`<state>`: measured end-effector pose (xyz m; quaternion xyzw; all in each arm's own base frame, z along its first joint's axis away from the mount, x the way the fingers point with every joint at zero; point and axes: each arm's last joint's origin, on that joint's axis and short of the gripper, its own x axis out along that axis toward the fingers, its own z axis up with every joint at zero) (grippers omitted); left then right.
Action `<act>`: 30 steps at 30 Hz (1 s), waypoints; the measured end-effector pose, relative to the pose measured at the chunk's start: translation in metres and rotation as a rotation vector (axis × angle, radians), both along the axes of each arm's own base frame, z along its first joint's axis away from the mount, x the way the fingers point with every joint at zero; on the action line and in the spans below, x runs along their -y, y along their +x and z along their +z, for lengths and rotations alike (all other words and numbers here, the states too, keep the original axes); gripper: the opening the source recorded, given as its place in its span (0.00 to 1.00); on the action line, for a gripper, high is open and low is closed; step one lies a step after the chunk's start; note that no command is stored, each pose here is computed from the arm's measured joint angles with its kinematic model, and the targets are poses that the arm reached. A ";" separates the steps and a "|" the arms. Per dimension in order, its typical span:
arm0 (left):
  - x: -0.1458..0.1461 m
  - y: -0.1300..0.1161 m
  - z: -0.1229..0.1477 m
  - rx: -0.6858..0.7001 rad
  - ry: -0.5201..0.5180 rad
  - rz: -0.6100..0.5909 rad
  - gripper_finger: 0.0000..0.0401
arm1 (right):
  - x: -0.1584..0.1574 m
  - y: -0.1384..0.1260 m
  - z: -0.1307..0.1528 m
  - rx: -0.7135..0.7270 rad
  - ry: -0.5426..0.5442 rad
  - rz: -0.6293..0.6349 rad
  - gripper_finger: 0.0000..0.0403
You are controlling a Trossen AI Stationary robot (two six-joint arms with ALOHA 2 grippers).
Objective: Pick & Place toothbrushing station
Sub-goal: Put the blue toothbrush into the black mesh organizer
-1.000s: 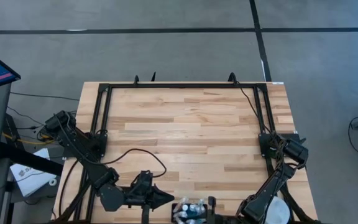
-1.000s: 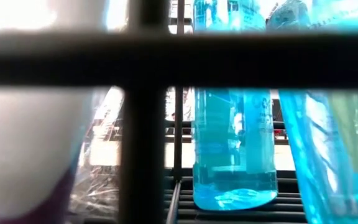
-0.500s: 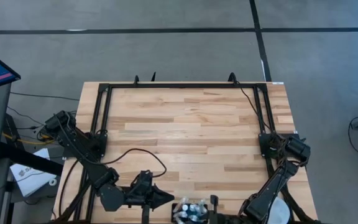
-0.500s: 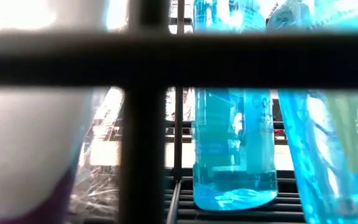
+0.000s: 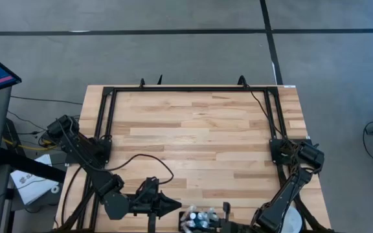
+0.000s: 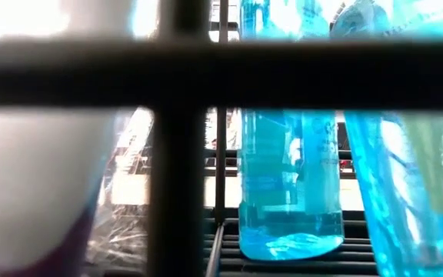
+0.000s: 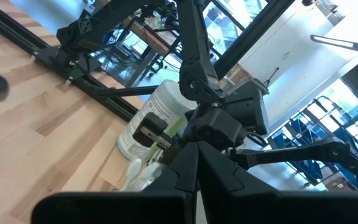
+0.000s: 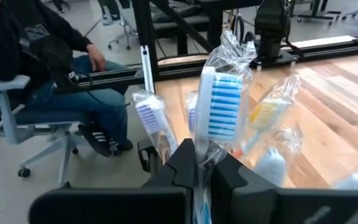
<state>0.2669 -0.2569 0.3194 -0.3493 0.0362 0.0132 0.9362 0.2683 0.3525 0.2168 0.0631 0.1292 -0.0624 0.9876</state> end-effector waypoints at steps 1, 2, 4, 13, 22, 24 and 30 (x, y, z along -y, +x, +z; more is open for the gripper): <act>0.000 0.000 0.000 0.000 0.000 0.000 0.01 | 0.000 0.000 0.000 0.005 0.006 -0.001 0.02; 0.000 0.000 0.000 0.000 -0.001 0.000 0.01 | 0.000 0.000 -0.001 0.009 0.011 -0.002 0.03; 0.000 0.000 0.000 0.000 -0.001 0.000 0.01 | -0.001 -0.001 -0.002 0.015 0.019 0.000 0.04; 0.000 0.000 0.000 0.003 -0.006 -0.001 0.01 | 0.002 -0.007 -0.015 0.064 0.056 -0.028 0.02; 0.000 0.000 0.001 0.011 -0.015 0.000 0.01 | 0.006 -0.009 -0.024 0.052 0.034 -0.034 0.02; 0.000 0.000 0.001 0.012 -0.016 0.003 0.01 | 0.007 -0.010 -0.027 0.050 0.037 -0.035 0.03; 0.000 0.000 0.002 0.013 -0.017 0.004 0.01 | 0.008 -0.011 -0.029 0.067 0.063 -0.035 0.03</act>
